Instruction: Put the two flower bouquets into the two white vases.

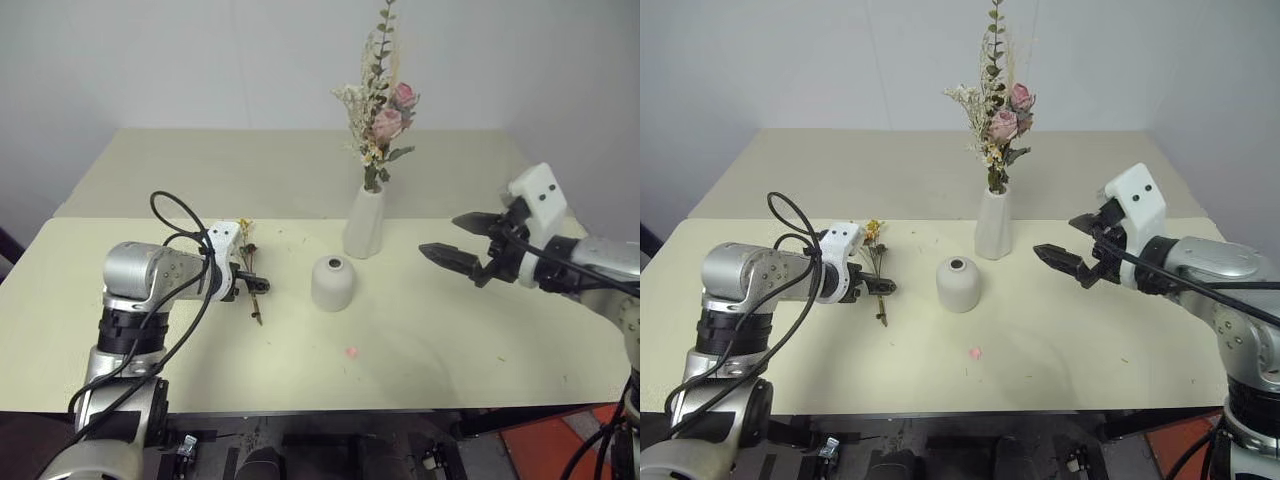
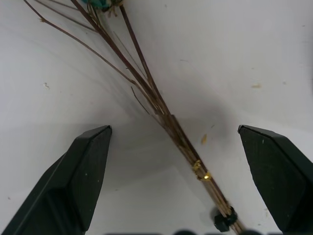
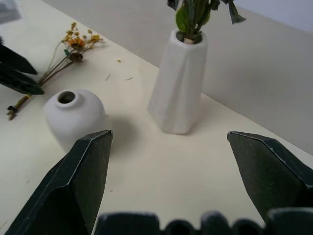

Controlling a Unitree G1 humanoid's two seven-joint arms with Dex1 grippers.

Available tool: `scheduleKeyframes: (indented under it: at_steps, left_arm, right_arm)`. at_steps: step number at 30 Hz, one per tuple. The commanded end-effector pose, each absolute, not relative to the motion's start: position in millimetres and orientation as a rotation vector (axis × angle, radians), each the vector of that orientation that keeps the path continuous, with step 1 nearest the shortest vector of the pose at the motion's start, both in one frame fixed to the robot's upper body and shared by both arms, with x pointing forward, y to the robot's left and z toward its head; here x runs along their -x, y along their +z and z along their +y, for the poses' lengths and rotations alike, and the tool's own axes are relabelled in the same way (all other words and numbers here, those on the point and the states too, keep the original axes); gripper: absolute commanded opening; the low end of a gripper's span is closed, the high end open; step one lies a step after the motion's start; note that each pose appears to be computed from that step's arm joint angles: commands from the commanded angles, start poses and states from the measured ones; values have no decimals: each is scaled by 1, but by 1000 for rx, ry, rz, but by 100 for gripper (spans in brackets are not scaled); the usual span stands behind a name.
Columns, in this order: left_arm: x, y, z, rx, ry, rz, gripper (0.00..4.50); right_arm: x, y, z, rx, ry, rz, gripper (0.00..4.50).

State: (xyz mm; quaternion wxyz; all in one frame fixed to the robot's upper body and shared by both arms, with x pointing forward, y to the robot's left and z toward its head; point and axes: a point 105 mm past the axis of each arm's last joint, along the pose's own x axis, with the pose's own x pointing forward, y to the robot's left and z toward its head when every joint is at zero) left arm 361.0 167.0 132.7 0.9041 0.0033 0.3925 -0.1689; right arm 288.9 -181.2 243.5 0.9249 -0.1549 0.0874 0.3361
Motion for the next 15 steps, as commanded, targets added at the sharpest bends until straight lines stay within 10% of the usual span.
scheduleKeyframes:
  at_steps: [1, 13, 15]
  left_arm:
    - [-365, 137, 160, 15, -403, 814, 395]
    - [-384, 112, 152, -14, -410, 870, 2]
    - [-387, 111, 153, -15, -405, 868, 2]
  right_arm:
    - [-276, 258, -185, 355, 690, 129, 450]
    - [-274, 258, -187, 337, 647, 100, 450]
    - [-274, 257, -188, 341, 643, 102, 450]
